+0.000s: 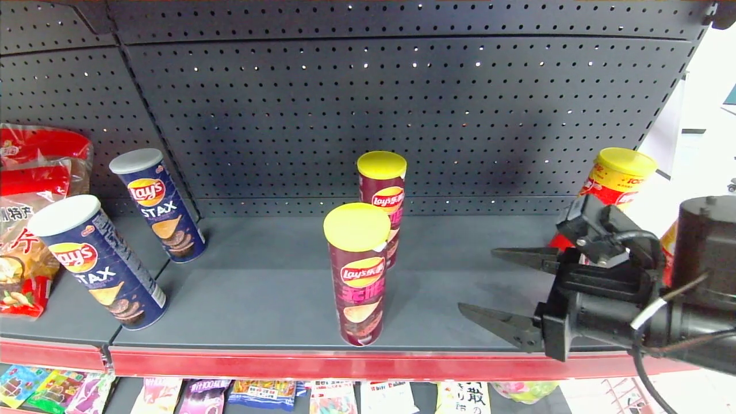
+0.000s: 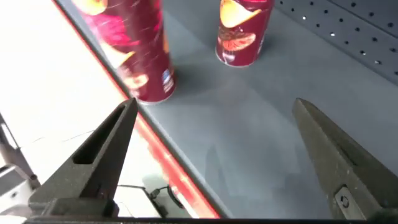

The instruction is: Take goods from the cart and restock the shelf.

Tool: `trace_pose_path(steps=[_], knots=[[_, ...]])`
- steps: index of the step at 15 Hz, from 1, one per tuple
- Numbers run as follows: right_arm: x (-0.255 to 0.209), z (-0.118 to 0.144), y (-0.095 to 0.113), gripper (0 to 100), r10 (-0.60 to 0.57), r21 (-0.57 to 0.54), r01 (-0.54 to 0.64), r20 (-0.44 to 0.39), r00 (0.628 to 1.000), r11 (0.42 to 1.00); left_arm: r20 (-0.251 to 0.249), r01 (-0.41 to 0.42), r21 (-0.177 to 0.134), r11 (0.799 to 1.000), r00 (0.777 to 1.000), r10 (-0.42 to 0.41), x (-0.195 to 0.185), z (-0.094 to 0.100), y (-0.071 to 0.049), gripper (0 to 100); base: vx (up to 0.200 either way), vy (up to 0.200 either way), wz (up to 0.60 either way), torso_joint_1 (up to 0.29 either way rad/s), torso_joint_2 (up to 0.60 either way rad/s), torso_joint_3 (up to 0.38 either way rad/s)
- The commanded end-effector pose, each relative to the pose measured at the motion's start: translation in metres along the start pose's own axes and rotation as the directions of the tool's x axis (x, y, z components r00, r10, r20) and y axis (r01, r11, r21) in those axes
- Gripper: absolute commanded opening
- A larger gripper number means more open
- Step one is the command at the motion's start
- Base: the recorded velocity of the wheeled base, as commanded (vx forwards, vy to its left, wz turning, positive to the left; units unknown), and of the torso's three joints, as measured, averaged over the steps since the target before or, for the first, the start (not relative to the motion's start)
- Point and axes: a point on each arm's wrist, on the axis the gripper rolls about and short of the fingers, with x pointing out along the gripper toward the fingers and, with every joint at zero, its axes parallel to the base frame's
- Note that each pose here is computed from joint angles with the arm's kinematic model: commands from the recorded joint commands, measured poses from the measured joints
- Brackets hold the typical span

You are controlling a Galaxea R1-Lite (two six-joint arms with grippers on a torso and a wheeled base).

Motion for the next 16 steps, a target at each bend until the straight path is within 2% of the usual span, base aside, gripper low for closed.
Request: trace_pose_path(steps=[1,4,6,8,10,11,12,14,15,16], knots=[[-0.032,-0.001,0.010,100,0.001,-0.021,0.001,0.060,0.998,1.000,-0.058,0.014,-0.010,1.000,0.998,-0.014,0.007,0.019,0.001,100,0.000,0.000,0.00,0.000,0.00,0.000],[-0.064,-0.004,0.019,100,-0.039,-0.034,0.044,0.131,0.991,0.998,-0.087,0.058,-0.017,0.998,0.994,-0.059,0.015,0.029,0.001,100,0.000,0.000,0.00,0.000,0.00,0.000],[-0.081,-0.006,0.022,100,-0.077,-0.031,0.083,0.174,0.982,0.996,-0.093,0.059,-0.017,0.998,0.994,-0.061,0.020,0.034,0.002,100,0.000,0.000,0.00,0.000,0.00,0.000],[-0.104,-0.012,0.024,100,-0.159,-0.006,0.163,0.192,0.969,0.987,-0.091,0.067,-0.018,0.998,0.993,-0.068,0.029,0.044,0.003,100,0.000,0.000,0.00,0.000,0.00,0.000],[-0.128,-0.018,0.026,100,-0.282,0.052,0.277,0.173,0.944,0.959,-0.091,0.075,-0.018,0.997,0.993,-0.076,0.038,0.056,0.004,100,0.000,0.000,0.00,0.000,0.00,0.000],[-0.143,-0.024,0.028,100,-0.370,0.101,0.358,0.158,0.916,0.928,-0.094,0.085,-0.018,0.996,0.992,-0.087,0.043,0.061,0.005,100,0.000,0.000,0.00,0.000,0.00,0.000],[-0.164,-0.036,0.033,100,-0.477,0.151,0.459,0.128,0.869,0.876,-0.103,0.119,-0.022,0.993,0.987,-0.120,0.048,0.064,0.005,100,0.000,0.000,0.00,0.000,0.00,0.000],[-0.189,-0.057,0.043,100,-0.611,0.178,0.593,0.061,0.790,0.785,-0.108,0.211,-0.025,0.977,0.971,-0.213,0.052,0.070,0.002,100,0.000,0.000,0.00,0.000,0.00,0.000],[-0.206,-0.071,0.055,100,-0.697,0.195,0.685,-0.010,0.717,0.702,-0.127,0.257,-0.032,0.966,0.957,-0.259,0.058,0.074,0.001,100,0.000,0.000,0.00,0.000,0.00,0.000],[-0.214,-0.078,0.066,100,-0.757,0.205,0.752,-0.069,0.649,0.626,-0.142,0.269,-0.042,0.962,0.952,-0.273,0.063,0.079,0.002,100,0.000,0.000,0.00,0.000,0.00,0.000]])
